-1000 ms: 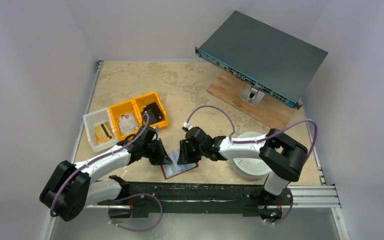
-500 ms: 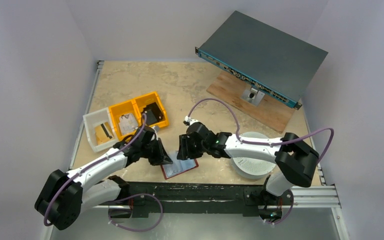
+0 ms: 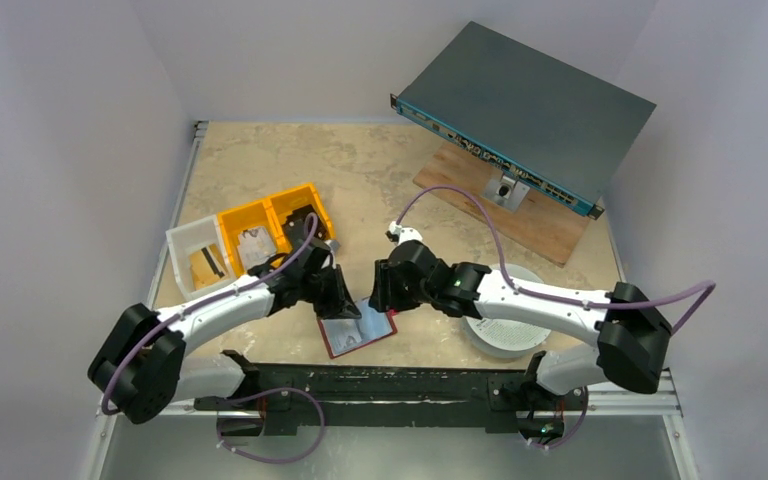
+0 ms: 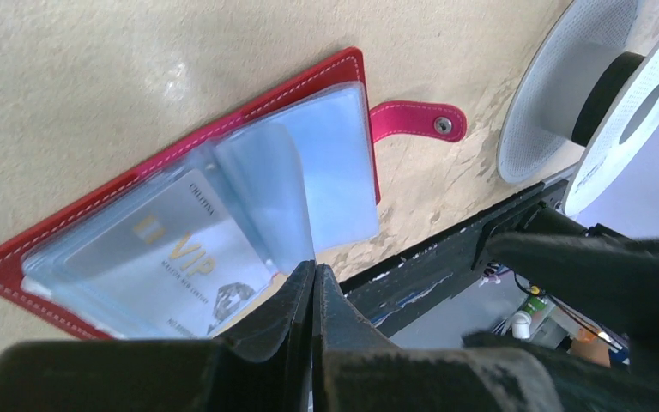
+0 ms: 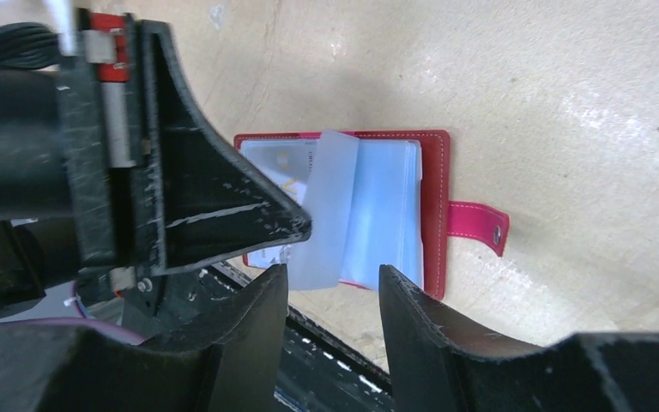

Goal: Take the credit cards out of the card holder
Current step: Remove the credit card from the card holder.

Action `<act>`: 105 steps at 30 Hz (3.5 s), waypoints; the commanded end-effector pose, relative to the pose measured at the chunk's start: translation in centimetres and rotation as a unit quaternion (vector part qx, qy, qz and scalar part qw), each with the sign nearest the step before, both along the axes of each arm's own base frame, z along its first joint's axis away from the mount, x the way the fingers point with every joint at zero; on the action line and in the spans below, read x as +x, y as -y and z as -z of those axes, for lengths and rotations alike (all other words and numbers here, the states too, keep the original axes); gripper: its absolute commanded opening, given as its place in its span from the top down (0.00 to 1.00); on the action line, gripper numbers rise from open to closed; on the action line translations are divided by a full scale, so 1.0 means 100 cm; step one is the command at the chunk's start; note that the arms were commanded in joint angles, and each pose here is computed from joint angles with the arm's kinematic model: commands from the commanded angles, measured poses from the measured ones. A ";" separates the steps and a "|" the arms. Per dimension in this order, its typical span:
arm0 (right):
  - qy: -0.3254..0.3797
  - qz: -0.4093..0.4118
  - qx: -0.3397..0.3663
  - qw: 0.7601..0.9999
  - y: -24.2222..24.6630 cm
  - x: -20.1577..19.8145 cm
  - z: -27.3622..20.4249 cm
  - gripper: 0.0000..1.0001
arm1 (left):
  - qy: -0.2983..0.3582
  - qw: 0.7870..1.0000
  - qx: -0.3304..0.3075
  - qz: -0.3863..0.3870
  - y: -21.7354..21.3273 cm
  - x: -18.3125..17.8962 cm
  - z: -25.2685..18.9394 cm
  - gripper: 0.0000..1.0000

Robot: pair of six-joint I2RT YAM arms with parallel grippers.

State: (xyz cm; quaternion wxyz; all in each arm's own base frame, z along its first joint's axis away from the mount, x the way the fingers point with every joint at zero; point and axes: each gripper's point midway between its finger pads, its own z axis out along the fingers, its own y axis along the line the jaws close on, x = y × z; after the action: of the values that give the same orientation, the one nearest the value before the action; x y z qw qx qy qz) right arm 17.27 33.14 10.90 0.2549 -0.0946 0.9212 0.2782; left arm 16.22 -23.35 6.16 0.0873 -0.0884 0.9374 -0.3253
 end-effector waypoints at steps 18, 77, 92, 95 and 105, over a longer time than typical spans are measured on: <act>0.035 0.040 -0.006 0.999 0.028 0.005 -0.017 0.56 | -0.005 0.998 -0.048 0.032 0.058 0.027 0.008 0.54; -0.056 -0.105 -0.013 0.993 -0.070 -0.032 0.068 0.52 | 0.026 0.996 -0.007 -0.081 -0.060 -0.005 0.008 0.77; -0.107 -0.099 0.053 0.988 -0.059 -0.031 0.072 0.53 | 0.001 0.997 0.011 -0.080 -0.060 -0.003 0.033 0.85; -0.117 -0.102 0.070 0.985 -0.060 -0.033 0.072 0.53 | -0.005 0.997 0.018 -0.080 -0.061 -0.005 0.037 0.87; -0.145 -0.108 0.124 0.976 -0.063 -0.038 0.063 0.54 | -0.018 0.994 0.070 -0.080 -0.069 -0.011 0.050 0.97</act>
State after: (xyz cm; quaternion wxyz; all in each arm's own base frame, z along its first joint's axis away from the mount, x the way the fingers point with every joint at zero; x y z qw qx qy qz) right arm 14.21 38.93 3.26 0.1098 -0.1222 0.9074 0.3868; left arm 15.39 -17.18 2.20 0.1030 -0.1613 0.9388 -0.2865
